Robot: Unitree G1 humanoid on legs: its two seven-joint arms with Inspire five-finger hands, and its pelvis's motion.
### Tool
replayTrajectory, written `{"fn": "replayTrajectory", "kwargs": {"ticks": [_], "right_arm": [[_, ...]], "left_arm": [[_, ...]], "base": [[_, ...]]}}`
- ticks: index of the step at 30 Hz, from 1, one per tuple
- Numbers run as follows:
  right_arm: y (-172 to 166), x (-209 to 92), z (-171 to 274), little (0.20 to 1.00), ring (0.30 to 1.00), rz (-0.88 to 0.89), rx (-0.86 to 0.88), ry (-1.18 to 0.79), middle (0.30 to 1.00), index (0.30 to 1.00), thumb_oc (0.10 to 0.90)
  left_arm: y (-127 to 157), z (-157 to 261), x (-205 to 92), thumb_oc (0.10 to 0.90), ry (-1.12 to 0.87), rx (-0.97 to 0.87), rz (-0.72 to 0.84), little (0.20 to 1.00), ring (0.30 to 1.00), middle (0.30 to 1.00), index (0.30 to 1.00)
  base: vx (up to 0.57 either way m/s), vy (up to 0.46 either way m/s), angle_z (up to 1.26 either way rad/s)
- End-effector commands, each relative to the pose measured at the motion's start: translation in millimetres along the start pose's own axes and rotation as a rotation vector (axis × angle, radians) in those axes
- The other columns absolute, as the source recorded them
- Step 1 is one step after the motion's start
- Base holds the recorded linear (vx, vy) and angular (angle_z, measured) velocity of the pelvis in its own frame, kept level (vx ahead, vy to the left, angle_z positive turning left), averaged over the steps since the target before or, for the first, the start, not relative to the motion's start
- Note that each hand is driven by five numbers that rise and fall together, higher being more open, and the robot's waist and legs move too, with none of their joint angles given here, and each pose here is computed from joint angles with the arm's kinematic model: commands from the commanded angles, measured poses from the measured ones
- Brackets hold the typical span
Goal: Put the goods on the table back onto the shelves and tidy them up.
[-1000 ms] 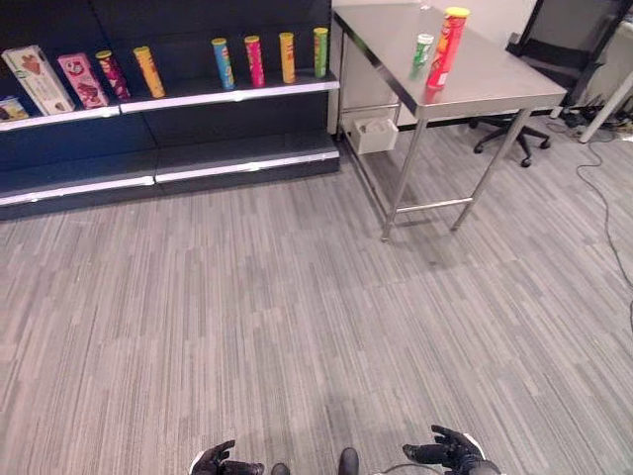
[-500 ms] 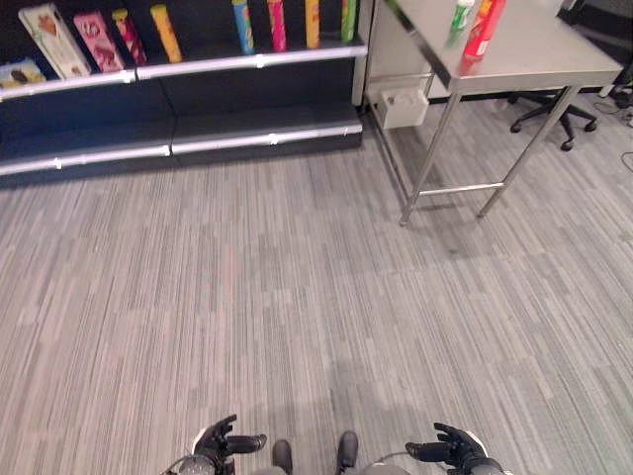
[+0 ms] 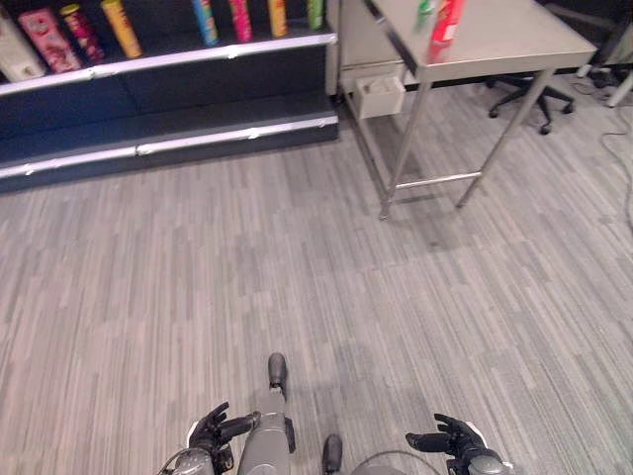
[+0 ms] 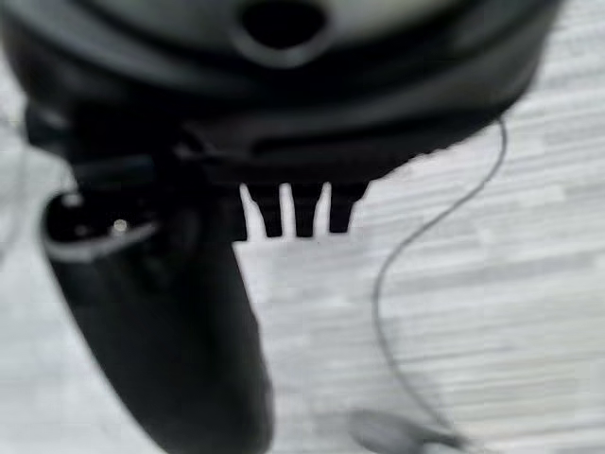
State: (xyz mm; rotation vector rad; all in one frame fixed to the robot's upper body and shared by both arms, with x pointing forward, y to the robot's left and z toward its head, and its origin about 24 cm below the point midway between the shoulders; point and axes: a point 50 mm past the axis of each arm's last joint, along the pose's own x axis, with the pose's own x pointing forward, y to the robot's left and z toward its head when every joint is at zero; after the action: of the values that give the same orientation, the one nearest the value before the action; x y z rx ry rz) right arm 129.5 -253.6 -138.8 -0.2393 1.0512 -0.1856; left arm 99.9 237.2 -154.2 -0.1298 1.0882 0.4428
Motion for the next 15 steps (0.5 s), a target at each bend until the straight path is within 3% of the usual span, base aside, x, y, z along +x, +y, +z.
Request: {"fn": "replayTrajectory", "kwargs": {"ticks": [1,5,8,15], "right_arm": [[-2,-1,14,0.900,0.900,0.001,-0.006,-0.076,0.900,0.900,0.800],[-2,0,27,0.900,0.900,0.002,-0.009,-0.122,0.900,0.900,0.800],[-2,1,37,0.900,0.900,-0.004,-0.045,-0.147,0.900,0.900,0.800],[-11,1,24,0.900,0.900,-0.026,-0.069,-0.095,0.900,0.900,0.800]], "left_arm": [[18,21,0,0.800,-0.088,0.073,0.031,0.900,0.900,0.900,0.900],[22,36,0,0.800,-0.132,0.065,0.047,0.900,0.900,0.900,0.900],[20,46,1,0.800,-0.160,0.043,0.046,0.900,0.900,0.900,0.900],[3,55,1,0.800,-0.197,0.094,-0.018,0.900,0.900,0.900,0.900]], "base": [[0.40,0.269,-0.65],[0.31,0.279,-0.50],[0.43,0.246,0.18],[0.47,0.020,0.30]]}}
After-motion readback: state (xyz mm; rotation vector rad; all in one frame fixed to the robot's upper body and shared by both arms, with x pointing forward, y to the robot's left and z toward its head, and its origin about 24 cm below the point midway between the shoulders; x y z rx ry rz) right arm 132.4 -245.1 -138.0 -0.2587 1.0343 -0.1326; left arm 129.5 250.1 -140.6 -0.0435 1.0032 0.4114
